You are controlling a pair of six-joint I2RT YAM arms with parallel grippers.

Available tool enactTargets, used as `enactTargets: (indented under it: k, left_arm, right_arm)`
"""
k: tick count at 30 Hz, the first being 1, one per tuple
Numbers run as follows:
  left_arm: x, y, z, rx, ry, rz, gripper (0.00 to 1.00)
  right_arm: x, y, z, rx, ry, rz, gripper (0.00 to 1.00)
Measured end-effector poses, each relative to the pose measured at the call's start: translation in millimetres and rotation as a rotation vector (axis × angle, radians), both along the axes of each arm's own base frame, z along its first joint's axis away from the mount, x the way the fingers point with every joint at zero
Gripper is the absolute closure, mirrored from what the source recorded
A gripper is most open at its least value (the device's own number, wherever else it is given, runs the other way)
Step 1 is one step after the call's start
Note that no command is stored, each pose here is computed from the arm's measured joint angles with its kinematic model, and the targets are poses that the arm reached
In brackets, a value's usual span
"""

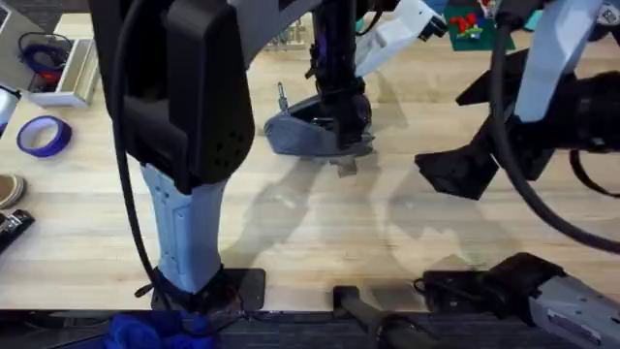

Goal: Unzip the bag, pick up the pens from the table one at a time and place them inside, then zip the bag closed.

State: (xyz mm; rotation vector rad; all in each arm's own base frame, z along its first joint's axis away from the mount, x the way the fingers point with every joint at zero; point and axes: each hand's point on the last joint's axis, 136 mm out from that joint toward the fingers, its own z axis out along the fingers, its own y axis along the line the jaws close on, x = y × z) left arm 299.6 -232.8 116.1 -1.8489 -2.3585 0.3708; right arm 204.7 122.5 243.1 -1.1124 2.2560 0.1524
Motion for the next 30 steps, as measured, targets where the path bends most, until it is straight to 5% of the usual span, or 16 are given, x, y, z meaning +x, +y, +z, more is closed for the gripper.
enactTargets:
  k: [1, 6, 15, 30]
  left_arm:
    - [10.7, 2.9, 11, 0.034, -0.052, 0.046, 0.006]
    - [32.1, -1.5, 47, 0.013, -0.17, 0.091, 0.006]
    - [44.6, -5.9, 100, -0.05, -0.287, 0.142, 0.004]
    - [62.0, 24.6, 124, -0.114, -0.306, 0.298, 0.001]
  right_arm:
    - [0, 0, 0, 0.0, 0.0, 0.0, 0.005]
    - [0, 0, 0, 0.0, 0.0, 0.0, 0.005]
    - [0, 0, 0, 0.0, 0.0, 0.0, 0.006]
    - [0, 0, 0, 0.0, 0.0, 0.0, 0.005]
